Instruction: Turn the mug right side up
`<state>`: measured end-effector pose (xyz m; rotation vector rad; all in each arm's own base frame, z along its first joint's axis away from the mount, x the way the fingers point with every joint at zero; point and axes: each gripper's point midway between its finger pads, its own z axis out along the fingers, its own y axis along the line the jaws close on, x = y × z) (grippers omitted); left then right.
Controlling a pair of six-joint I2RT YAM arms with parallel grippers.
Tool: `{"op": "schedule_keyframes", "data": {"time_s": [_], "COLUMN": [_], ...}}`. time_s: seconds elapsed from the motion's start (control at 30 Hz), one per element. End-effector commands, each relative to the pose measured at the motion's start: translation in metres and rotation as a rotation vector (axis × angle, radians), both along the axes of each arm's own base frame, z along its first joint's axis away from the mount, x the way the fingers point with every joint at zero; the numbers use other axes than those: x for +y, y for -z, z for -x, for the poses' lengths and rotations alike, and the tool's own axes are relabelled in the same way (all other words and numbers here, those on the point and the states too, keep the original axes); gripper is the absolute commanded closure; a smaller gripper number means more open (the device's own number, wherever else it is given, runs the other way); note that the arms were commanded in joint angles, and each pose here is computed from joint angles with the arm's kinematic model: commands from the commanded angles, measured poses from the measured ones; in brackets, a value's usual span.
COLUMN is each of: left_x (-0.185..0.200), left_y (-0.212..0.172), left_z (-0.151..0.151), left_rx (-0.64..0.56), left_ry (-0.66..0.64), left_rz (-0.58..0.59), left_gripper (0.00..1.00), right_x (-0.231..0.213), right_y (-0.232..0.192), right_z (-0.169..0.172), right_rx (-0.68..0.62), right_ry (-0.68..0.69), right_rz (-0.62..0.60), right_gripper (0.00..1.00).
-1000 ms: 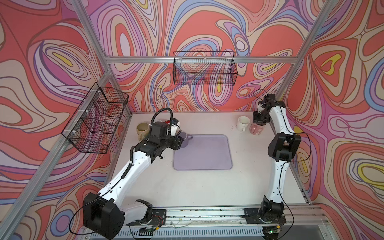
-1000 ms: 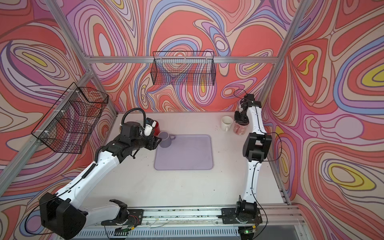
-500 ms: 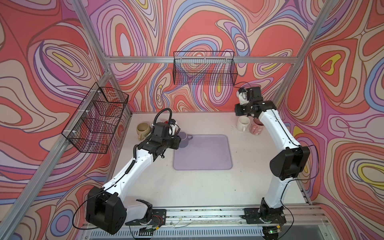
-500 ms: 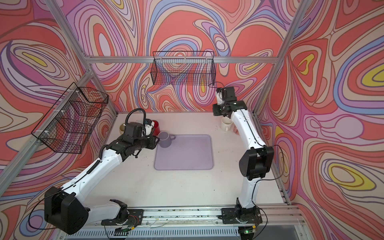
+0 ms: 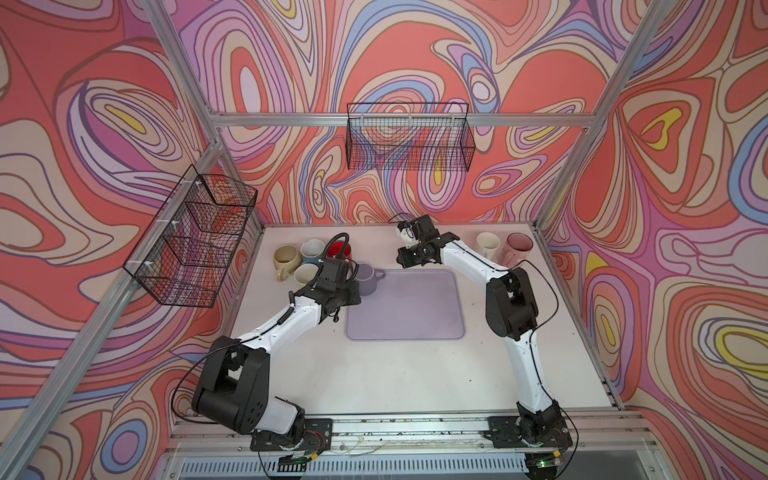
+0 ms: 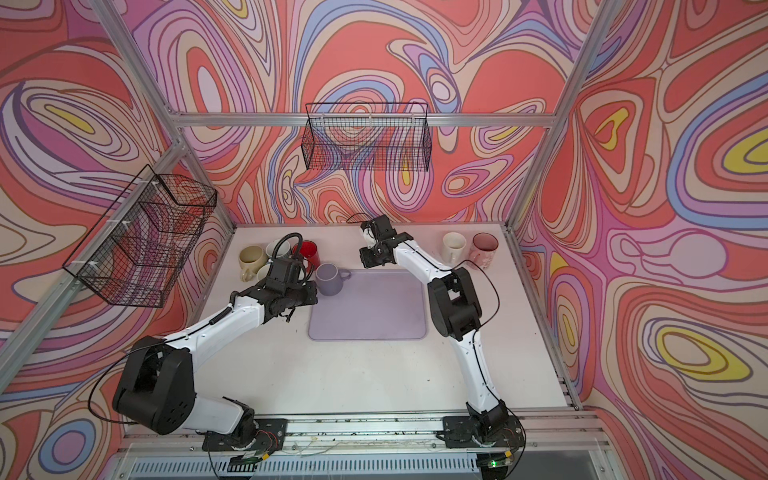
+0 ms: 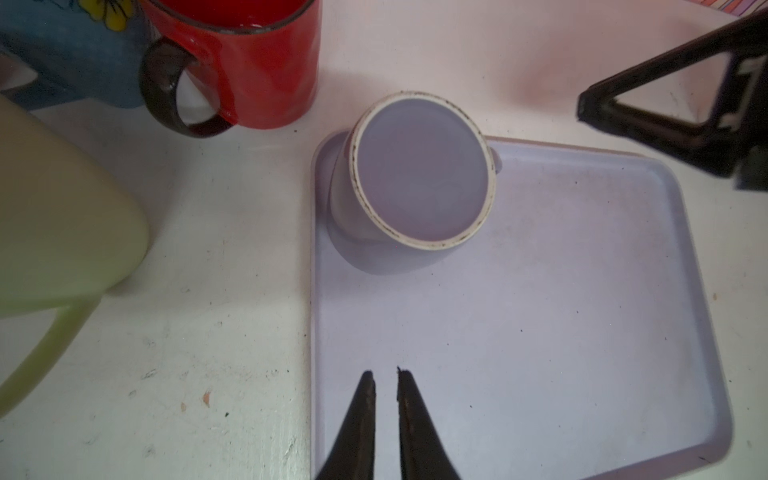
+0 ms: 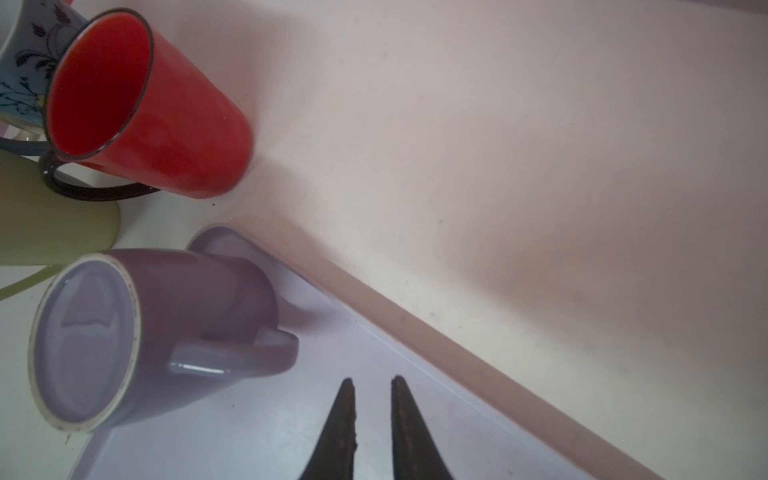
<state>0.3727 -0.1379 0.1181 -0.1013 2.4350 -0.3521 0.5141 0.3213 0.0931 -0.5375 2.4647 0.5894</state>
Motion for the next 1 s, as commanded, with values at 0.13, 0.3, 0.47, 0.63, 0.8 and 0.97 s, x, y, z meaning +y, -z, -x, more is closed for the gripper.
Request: {"op": "schedule_keyframes", "data": {"time_s": [0.13, 0.3, 0.47, 0.63, 0.8, 0.97], "left_x": [0.002, 0.007, 0.001, -0.007, -0.022, -0.026], "left_y": [0.011, 0.019, 0.024, 0.025, 0.026, 0.03], "left_z": [-0.025, -0.034, -0.048, -0.065, -0.077, -0.076], "left_rx": [-0.03, -0.039, -0.038, -0.057, -0.062, -0.063], "left_ry": [-0.063, -0.08, -0.044, -0.036, -0.018, -0.016], "left_rz": [0.006, 0.005, 0.013, 0.031, 0.112, 0.139], "left_gripper": [0.87, 0.88, 0.88, 0.88, 0.89, 0.89], "right_x": [0.049, 0.071, 0.072, 0.071, 0.067, 0.069], "right_y": [0.01, 0.021, 0.019, 0.01, 0.015, 0.016], "right_z": [-0.004, 0.006, 0.019, 0.037, 0.06, 0.077], "right_rx": [0.009, 0.03, 0.037, 0.046, 0.085, 0.114], "right_ry": [-0.033, -0.073, -0.105, -0.139, -0.14, -0.129], "right_rz": [-0.122, -0.136, -0.121, -0.139, -0.142, -0.181], "right_gripper": [0.84, 0.84, 0.85, 0.87, 0.87, 0.88]}}
